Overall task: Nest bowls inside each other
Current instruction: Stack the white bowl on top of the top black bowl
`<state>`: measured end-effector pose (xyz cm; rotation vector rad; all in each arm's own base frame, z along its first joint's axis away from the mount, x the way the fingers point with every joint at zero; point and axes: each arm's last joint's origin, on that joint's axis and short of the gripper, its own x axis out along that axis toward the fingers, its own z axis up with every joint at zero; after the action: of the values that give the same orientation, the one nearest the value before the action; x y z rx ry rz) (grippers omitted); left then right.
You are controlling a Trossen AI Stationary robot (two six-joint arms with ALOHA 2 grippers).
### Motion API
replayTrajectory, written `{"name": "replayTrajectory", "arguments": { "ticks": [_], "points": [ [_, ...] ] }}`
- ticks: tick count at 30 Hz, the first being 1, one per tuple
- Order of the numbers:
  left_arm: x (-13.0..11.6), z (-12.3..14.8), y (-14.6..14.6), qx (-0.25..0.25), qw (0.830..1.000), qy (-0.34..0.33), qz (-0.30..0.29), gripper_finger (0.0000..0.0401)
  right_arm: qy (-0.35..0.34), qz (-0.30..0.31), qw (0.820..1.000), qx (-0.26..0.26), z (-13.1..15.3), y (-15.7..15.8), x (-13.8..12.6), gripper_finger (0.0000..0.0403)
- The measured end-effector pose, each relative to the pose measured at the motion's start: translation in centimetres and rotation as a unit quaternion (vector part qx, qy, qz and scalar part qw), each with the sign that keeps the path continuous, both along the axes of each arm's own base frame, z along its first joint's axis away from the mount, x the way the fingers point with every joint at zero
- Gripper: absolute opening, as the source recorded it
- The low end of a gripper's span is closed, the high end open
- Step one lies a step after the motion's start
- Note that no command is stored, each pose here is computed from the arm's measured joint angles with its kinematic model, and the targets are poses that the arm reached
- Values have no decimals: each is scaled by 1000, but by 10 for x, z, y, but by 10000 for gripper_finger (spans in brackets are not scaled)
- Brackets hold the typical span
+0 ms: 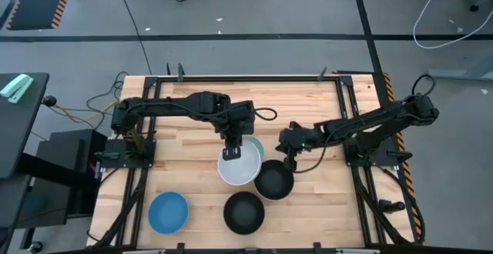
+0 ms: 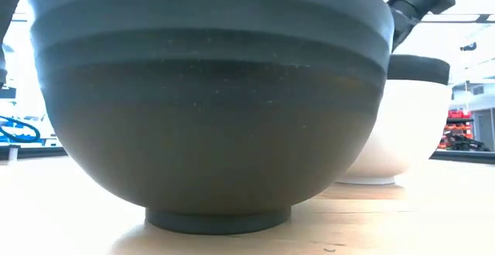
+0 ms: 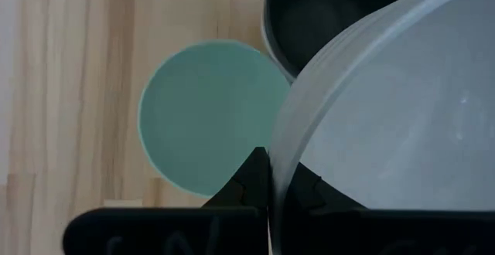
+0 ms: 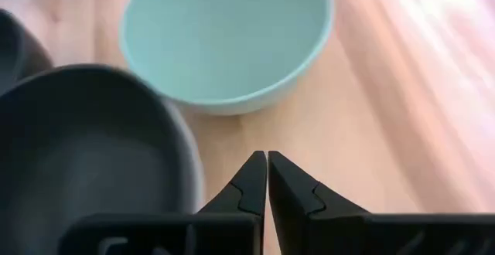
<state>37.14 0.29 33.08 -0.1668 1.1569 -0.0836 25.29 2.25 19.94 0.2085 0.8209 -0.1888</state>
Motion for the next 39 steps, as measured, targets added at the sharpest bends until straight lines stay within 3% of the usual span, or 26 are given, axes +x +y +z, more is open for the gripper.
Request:
{"name": "replayTrajectory", "arguments": {
  "ticks": [9,20,30,39],
  "points": [
    [21,-16,-2,-20,999,30,-17,9,60,-42,997,-14,17,-26,0,6],
    [50,-4,-9,-16,998,-1,-61,9,114,-80,990,-12,15,-44,-12,22],
    [63,-10,-9,-12,997,-3,-74,9,78,-131,988,-16,37,-66,-32,9],
    [74,-31,-14,-9,996,16,-92,9,96,-145,985,-15,43,-66,-46,6]
  ]
}}
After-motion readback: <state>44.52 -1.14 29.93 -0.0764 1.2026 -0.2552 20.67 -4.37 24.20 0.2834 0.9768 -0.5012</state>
